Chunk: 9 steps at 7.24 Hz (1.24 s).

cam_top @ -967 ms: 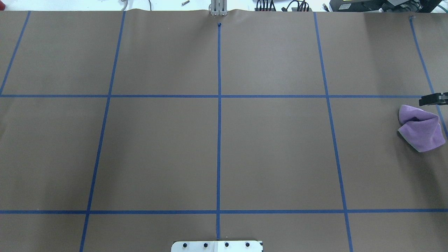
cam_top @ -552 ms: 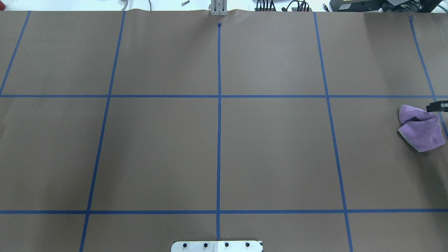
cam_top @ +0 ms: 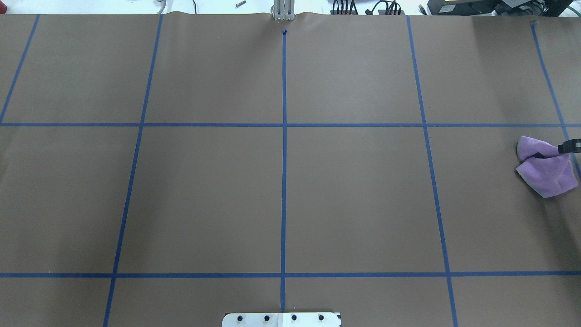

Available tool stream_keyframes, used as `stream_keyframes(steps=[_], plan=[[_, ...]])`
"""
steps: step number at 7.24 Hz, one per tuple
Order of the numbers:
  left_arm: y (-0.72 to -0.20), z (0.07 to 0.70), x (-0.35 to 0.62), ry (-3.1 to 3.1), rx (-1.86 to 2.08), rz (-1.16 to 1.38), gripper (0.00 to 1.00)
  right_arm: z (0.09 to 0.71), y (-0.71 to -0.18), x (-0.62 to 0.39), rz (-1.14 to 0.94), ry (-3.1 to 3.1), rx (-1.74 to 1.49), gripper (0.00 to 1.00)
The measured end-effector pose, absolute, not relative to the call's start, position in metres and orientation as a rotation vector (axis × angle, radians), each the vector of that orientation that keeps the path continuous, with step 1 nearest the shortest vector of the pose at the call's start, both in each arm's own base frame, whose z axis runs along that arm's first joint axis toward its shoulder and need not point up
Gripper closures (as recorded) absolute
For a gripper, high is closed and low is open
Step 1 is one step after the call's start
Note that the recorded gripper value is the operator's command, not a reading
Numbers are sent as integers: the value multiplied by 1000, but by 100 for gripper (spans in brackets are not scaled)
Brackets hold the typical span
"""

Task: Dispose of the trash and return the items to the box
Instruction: 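Move the right gripper toward the purple cloth, then grasp the purple cloth with the right gripper and lift it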

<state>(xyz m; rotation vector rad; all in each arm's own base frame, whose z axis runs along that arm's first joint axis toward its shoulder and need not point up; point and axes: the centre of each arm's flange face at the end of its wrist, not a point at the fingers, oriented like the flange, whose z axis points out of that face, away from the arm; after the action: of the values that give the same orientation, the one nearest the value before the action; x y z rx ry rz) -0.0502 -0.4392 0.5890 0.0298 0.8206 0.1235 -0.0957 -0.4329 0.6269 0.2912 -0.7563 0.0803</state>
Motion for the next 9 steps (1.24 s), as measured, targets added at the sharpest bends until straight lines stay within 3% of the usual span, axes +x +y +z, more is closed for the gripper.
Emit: stream_keyframes(steps=[5,7,9], plan=[[-438,589,-51,820,30,121,2,633,-422,-98,63,-755,269,60],[-438,588,-51,820,33,123,2,635,-420,-103,52,-754,262,100],[-438,587,-51,820,34,123,2,631,-422,-104,46,-758,270,100]])
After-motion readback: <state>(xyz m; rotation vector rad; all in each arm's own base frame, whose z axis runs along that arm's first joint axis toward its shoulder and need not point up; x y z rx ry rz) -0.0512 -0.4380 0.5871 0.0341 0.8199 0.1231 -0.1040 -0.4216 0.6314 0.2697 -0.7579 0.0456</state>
